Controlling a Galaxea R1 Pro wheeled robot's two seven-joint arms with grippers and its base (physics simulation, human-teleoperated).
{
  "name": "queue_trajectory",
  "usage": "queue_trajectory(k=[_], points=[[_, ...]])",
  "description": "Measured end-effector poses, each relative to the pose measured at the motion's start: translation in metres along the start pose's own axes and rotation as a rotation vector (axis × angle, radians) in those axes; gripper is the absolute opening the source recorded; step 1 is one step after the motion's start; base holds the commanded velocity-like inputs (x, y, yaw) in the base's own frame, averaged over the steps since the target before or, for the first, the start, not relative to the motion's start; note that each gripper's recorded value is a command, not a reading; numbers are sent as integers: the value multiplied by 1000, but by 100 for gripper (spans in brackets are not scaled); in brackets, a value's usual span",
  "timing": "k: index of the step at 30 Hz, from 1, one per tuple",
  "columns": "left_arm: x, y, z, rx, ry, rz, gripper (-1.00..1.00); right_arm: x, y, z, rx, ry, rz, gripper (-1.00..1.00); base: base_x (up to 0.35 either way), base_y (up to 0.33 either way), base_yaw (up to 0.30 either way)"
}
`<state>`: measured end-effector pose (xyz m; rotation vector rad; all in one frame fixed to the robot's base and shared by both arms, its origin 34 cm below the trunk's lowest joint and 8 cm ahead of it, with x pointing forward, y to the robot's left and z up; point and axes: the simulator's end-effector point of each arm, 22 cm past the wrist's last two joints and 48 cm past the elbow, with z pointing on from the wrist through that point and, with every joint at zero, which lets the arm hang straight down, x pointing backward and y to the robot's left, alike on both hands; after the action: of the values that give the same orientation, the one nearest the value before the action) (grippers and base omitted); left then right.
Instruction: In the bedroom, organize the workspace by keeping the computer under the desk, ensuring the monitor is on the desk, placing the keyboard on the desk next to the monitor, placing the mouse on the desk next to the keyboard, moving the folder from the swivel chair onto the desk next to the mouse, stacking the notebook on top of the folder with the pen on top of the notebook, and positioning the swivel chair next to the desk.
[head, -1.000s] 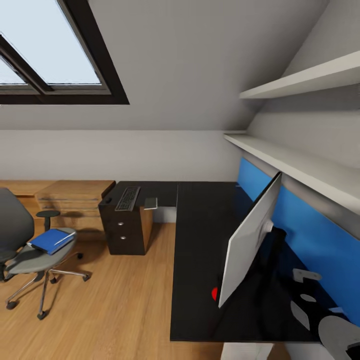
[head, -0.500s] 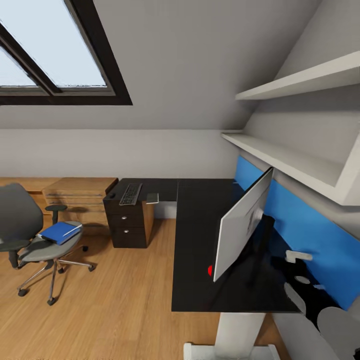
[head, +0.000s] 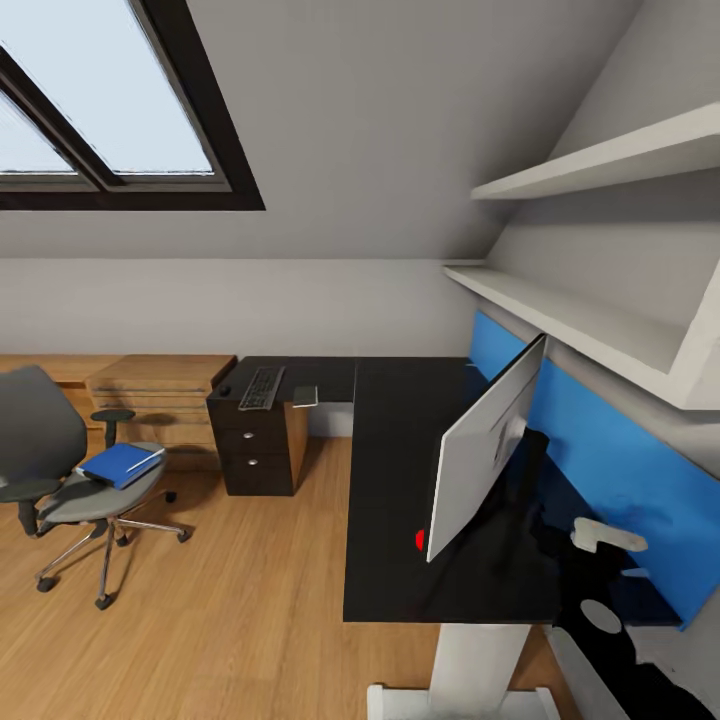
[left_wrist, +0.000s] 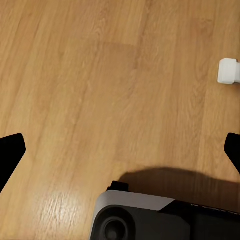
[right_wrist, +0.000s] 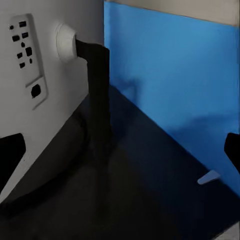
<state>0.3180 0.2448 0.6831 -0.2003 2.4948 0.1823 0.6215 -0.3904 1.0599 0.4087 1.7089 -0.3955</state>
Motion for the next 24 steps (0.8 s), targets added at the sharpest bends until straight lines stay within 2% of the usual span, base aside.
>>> queue_trajectory(k=[4, 8, 12, 17, 24], points=[[0, 0, 0, 1, 0, 1, 100, 16, 40, -42, -58, 15, -20, 100, -61, 226, 0], [0, -1, 0, 3, -1, 3, 100, 19, 60, -58, -101, -3, -57, 100, -72, 292, 0], [-1, -1, 0, 3, -1, 3, 100, 18, 68, -65, -116, -26, -84, 100, -30, 316, 0], [0, -1, 0, 4, -2, 4, 100, 18, 72, -68, -123, -34, -89, 100, 15, 325, 0], [0, -2, -1, 6, 0, 4, 100, 14, 72, -69, -124, -54, -71, 100, 258, 193, 0]])
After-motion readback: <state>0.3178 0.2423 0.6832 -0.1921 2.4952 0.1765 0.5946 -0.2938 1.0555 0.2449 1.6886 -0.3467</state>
